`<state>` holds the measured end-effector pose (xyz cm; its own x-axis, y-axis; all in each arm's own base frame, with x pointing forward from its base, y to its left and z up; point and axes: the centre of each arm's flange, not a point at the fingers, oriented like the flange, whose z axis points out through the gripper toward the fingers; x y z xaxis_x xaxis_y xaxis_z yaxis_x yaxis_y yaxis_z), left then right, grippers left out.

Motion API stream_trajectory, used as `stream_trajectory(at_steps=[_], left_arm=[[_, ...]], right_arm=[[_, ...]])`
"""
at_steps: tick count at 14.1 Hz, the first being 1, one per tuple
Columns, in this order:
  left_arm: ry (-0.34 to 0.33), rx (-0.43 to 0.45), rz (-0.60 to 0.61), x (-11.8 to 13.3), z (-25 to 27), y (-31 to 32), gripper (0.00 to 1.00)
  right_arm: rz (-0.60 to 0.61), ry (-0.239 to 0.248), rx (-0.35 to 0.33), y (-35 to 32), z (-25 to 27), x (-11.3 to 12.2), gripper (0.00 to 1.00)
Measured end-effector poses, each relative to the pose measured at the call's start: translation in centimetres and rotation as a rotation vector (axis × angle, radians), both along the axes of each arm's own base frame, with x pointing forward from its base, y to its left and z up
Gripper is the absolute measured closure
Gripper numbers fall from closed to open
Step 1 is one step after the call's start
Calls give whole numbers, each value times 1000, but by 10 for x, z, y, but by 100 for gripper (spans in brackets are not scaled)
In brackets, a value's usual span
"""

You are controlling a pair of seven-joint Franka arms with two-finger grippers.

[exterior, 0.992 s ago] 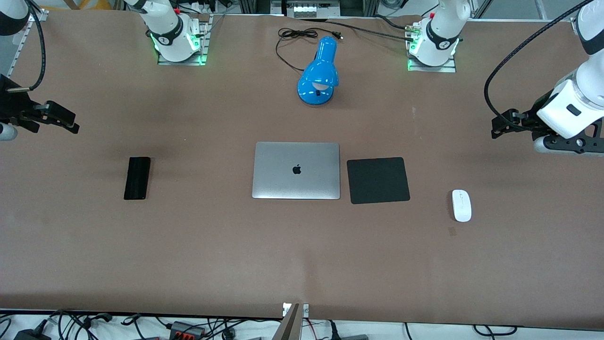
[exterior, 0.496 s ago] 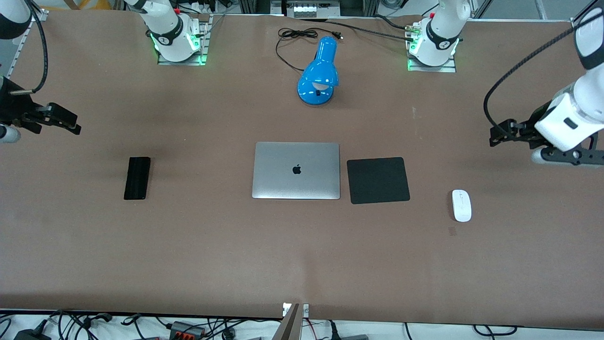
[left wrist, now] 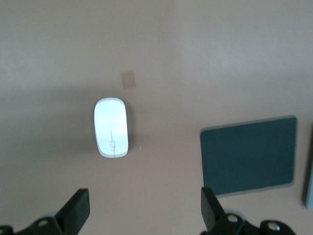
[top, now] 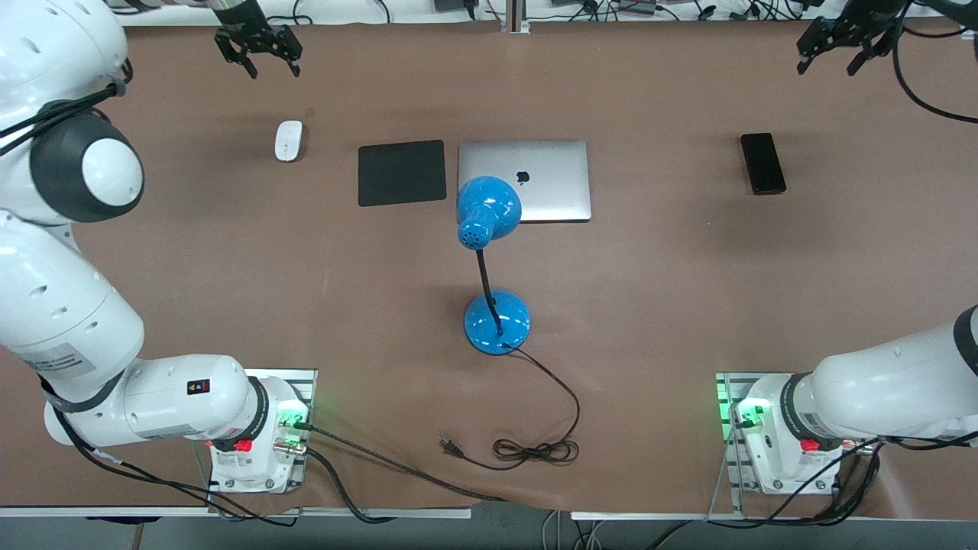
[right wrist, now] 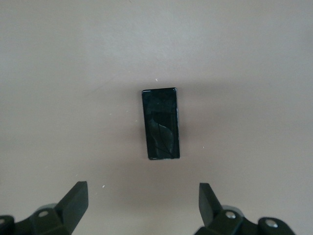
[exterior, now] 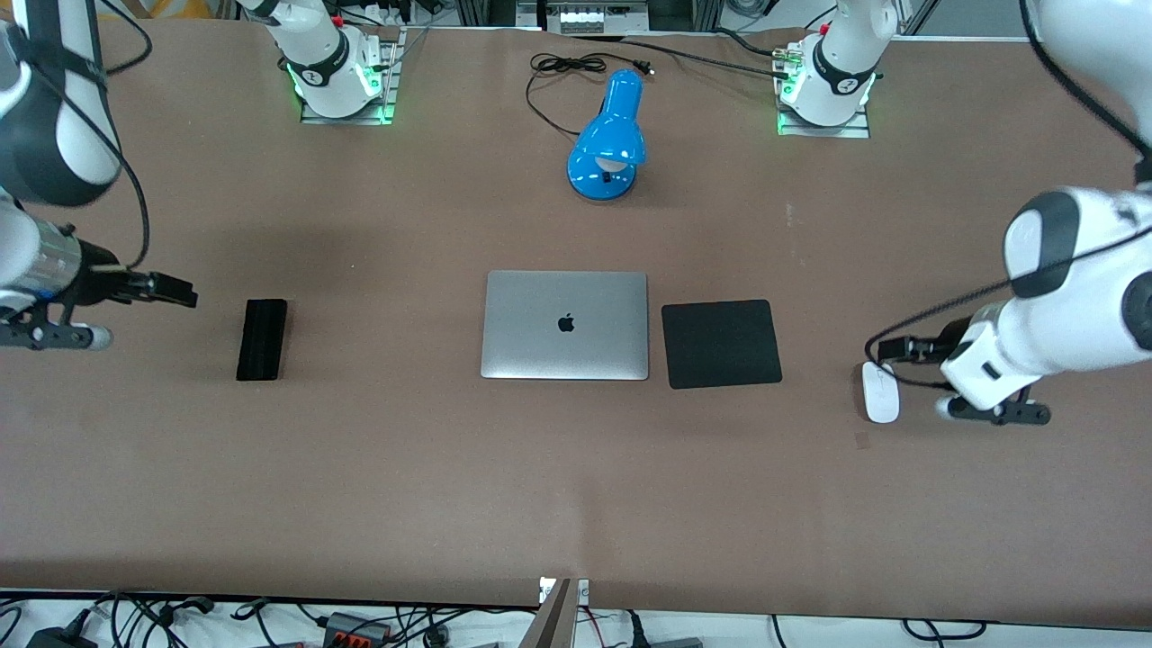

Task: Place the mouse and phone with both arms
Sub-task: 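Grasp the black phone with the right gripper while the left gripper grasps the mouse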

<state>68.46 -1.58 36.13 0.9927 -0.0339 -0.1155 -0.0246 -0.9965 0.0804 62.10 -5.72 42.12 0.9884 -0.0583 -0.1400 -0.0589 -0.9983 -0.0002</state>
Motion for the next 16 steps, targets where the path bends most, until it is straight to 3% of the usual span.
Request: stream_trajectory(at_steps=[3,6,16], left_arm=[[-41,24,16,19,-76,25,0],[-40,44,18,23,-124,43,0],[29,28,-28,8,-174,45,0]], right_arm=[[-10,34,1,-7,-67,10,0],[-11,33,-2,-10,-133,10,0],[35,79,-39,-8,-232,2,0]])
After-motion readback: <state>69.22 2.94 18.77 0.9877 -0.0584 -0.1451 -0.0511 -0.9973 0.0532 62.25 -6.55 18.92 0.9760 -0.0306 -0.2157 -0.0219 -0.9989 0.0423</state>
